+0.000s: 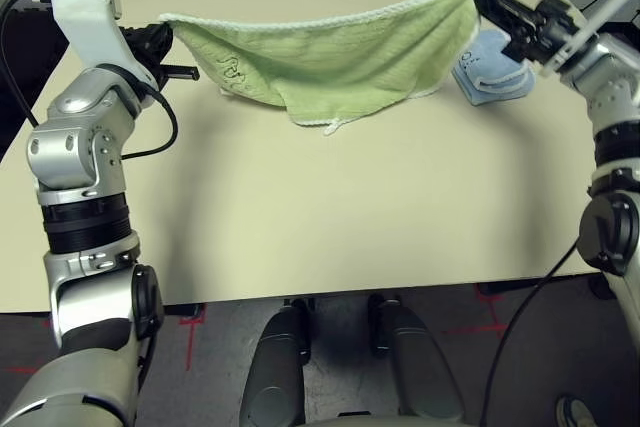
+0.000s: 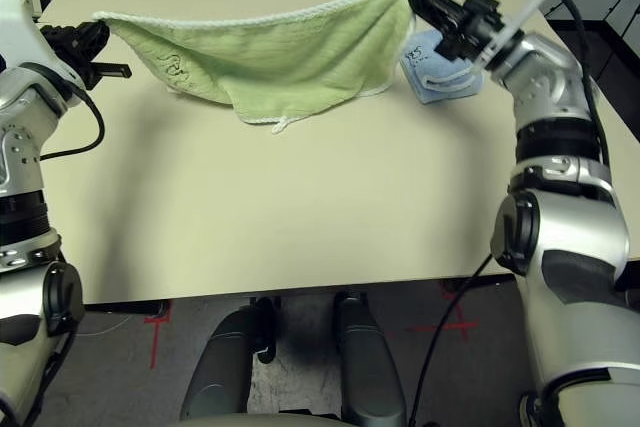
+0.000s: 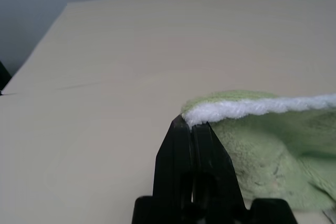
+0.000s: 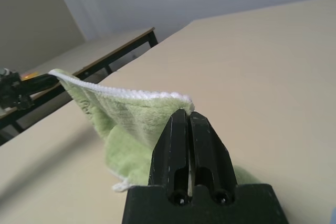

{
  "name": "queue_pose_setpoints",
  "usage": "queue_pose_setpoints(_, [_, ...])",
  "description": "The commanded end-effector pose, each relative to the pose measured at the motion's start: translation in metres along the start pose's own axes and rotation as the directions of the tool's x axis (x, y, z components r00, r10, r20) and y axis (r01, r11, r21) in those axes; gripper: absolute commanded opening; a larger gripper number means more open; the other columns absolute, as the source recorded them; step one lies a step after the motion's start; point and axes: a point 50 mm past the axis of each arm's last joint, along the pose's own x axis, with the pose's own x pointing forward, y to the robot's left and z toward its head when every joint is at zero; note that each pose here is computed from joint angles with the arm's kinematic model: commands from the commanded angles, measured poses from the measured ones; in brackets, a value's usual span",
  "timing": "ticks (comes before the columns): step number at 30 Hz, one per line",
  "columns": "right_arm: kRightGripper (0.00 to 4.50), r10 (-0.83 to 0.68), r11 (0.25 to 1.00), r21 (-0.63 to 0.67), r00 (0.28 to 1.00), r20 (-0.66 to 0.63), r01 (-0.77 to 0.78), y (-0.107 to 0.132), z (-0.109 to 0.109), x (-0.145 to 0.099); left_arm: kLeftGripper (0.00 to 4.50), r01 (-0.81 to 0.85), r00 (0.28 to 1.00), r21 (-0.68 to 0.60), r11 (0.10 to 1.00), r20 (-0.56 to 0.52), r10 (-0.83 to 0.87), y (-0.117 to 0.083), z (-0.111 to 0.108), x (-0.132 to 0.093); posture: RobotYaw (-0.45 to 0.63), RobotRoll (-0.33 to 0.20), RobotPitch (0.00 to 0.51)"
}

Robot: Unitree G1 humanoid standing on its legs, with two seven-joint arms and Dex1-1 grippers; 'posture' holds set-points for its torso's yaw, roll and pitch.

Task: Fold the towel and set it aside.

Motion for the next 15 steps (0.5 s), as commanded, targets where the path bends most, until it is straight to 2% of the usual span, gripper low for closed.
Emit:
queue_pose_setpoints(1, [0.00, -0.008, 1.000, 0.003, 0.998, 0.061, 0.008, -0.002, 0.021, -0.011, 0.02, 0.029, 0.999, -0.011, 1.000, -0.042, -0.030, 0.007, -0.001, -0.003, -0.03, 0.000, 0.244])
queue_pose_setpoints(5, [0.00, -0.096, 0.995, -0.011, 0.984, 0.149, 0.099, -0.009, 0.041, -0.012, 0.02, -0.048, 0.999, -0.051, 0.998, 0.024, 0.049, 0.025, 0.019, -0.002, -0.03, 0.000, 0.254])
queue_pose_setpoints(8, [0.00, -0.213, 0.973, -0.049, 0.956, 0.203, 0.227, -0.016, 0.048, -0.008, 0.02, -0.135, 0.986, -0.077, 0.988, 0.086, 0.141, 0.038, 0.032, 0.000, -0.03, 0.000, 0.266])
queue_pose_setpoints(11, [0.00, -0.318, 0.932, -0.133, 0.937, 0.146, 0.337, -0.021, 0.035, 0.002, 0.02, -0.218, 0.969, -0.069, 0.973, 0.106, 0.225, 0.050, 0.033, 0.004, -0.03, 0.000, 0.274])
queue_pose_setpoints(15, [0.00, -0.462, 0.846, -0.240, 0.879, 0.115, 0.476, -0.025, 0.020, 0.020, 0.02, -0.305, 0.949, -0.063, 0.950, 0.065, 0.309, 0.055, 0.014, 0.017, -0.03, 0.000, 0.285])
